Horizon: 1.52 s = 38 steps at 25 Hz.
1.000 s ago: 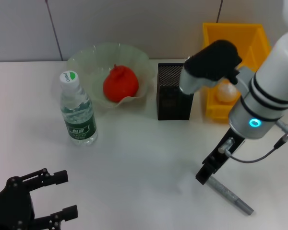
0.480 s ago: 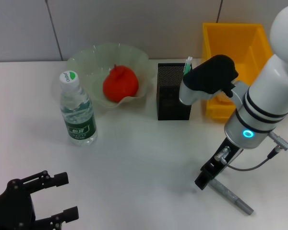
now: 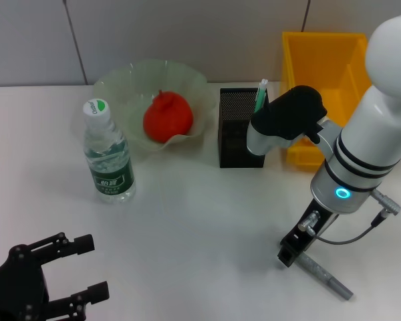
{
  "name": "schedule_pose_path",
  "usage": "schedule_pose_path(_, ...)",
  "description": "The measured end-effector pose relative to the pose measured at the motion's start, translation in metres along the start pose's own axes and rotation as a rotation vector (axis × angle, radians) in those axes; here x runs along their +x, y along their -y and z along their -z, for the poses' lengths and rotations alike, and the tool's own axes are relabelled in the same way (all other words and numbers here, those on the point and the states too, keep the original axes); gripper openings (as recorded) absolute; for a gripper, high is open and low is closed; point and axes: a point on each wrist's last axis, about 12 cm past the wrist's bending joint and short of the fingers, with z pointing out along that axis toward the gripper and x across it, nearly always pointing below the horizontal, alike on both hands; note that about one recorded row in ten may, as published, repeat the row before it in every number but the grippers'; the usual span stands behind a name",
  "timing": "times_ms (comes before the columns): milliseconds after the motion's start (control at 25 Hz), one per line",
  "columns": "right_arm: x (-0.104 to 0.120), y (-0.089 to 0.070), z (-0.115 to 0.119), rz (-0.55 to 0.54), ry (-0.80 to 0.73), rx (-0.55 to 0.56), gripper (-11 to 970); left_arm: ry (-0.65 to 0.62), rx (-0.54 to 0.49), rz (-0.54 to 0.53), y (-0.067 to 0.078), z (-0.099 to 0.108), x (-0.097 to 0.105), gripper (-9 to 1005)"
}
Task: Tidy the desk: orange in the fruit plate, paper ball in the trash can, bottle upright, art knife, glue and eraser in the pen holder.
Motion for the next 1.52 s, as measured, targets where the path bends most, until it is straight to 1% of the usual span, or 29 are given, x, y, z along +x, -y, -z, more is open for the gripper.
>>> schedule_pose_path(480, -0.001, 0.000, 0.000, 0.000, 0.000, 0.001, 425, 0.001, -0.010, 0.000, -0.001, 0.000, 0.000, 774)
schedule_pose_path(840, 0.000, 0.000, 0.000, 0.005, -0.016, 0.006, 190, 0.002, -0.015, 0.005, 0.001, 0.002, 0.001, 774)
schedule_pose_path(920, 0.000, 0.001, 0.007, 0.005, 0.012, 0.002, 140, 0.001, -0.017, 0.006, 0.001, 0.002, 0.002, 774)
schedule_pose_path(1000, -0.002, 0.004, 0.023, 0.007, 0.073, -0.003, 138, 0.001, -0.017, 0.006, 0.001, 0.002, 0.002, 774)
schedule_pose_path(1040, -0.004, 0.008, 0.044, 0.007, 0.156, -0.008, 137, 0.001, -0.018, 0.006, 0.001, 0.002, 0.002, 774)
schedule_pose_path(1080, -0.005, 0.010, 0.055, 0.008, 0.205, -0.005, 136, 0.001, -0.018, 0.006, 0.001, 0.002, 0.002, 774)
schedule_pose_path(1120, -0.005, 0.010, 0.055, 0.008, 0.205, -0.005, 136, 0.001, -0.018, 0.006, 0.001, 0.002, 0.002, 774)
schedule_pose_path(1240, -0.008, 0.018, 0.090, 0.018, 0.386, 0.032, 133, 0.001, -0.018, 0.006, 0.001, 0.002, 0.002, 774)
schedule_pose_path(1320, -0.011, 0.023, 0.105, 0.031, 0.496, 0.071, 133, 0.002, -0.017, 0.006, 0.001, 0.002, 0.002, 774)
schedule_pose_path(1400, -0.014, 0.026, 0.113, 0.053, 0.582, 0.110, 132, 0.003, -0.016, 0.007, 0.001, 0.001, 0.002, 774)
schedule_pose_path(1520, -0.022, 0.032, 0.115, 0.081, 0.683, 0.164, 132, 0.007, -0.016, 0.010, 0.000, -0.001, 0.002, 774)
